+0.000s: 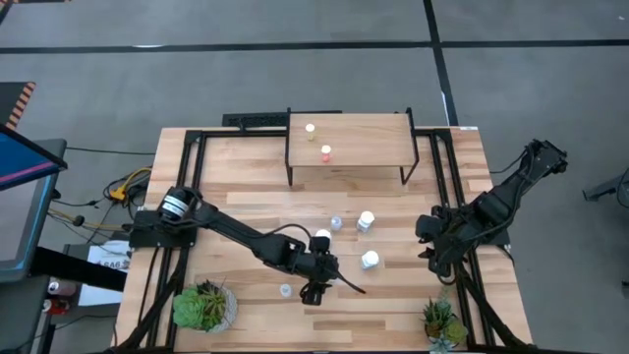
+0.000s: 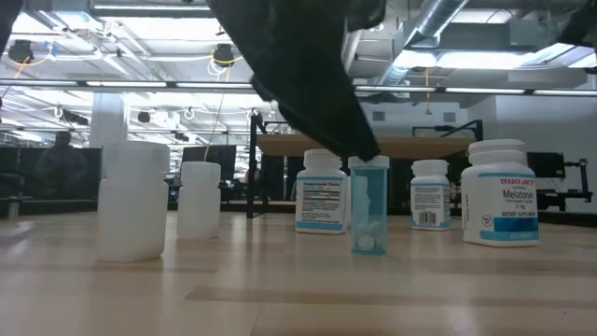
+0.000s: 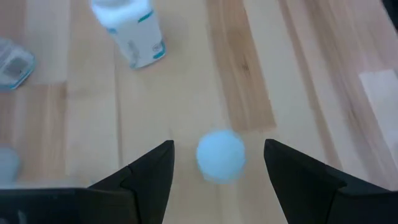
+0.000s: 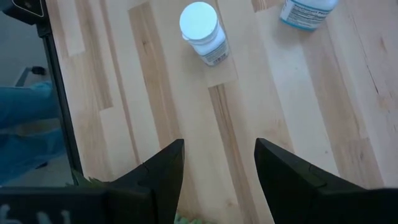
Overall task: Pick and place medicine bottles onto shelf by color
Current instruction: Put the blue pill bottle on the shelf
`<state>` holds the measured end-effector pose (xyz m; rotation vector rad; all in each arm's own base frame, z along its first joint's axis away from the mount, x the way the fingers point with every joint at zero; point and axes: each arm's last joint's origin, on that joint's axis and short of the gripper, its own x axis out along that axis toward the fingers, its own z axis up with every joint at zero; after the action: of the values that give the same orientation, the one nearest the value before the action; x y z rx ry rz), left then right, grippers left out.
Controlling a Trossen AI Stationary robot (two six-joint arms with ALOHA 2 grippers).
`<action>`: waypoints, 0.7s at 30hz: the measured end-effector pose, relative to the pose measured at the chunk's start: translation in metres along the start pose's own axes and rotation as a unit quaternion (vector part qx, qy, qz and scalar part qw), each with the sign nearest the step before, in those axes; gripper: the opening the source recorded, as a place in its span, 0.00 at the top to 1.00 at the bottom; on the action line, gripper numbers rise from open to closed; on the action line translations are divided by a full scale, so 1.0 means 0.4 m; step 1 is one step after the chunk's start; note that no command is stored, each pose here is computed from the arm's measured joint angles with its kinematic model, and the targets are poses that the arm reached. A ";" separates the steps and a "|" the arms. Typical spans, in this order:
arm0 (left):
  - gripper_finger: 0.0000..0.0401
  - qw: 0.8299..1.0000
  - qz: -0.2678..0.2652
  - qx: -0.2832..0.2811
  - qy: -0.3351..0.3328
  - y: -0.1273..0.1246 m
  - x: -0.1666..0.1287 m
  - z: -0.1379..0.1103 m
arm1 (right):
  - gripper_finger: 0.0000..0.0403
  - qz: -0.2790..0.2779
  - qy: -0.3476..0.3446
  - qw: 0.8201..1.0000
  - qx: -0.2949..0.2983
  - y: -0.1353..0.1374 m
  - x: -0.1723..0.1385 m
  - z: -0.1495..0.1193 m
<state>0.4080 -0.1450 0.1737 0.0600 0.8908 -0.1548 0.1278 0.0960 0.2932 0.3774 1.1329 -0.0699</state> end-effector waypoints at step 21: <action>0.56 1.000 0.011 -0.012 -0.002 0.000 0.030 -0.009 | 0.46 -0.002 0.001 1.000 -0.006 -0.001 0.000 -0.001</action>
<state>0.4128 -0.1459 0.1620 0.0468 0.8869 -0.1225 0.1274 0.0957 0.2931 0.3650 1.1365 -0.0659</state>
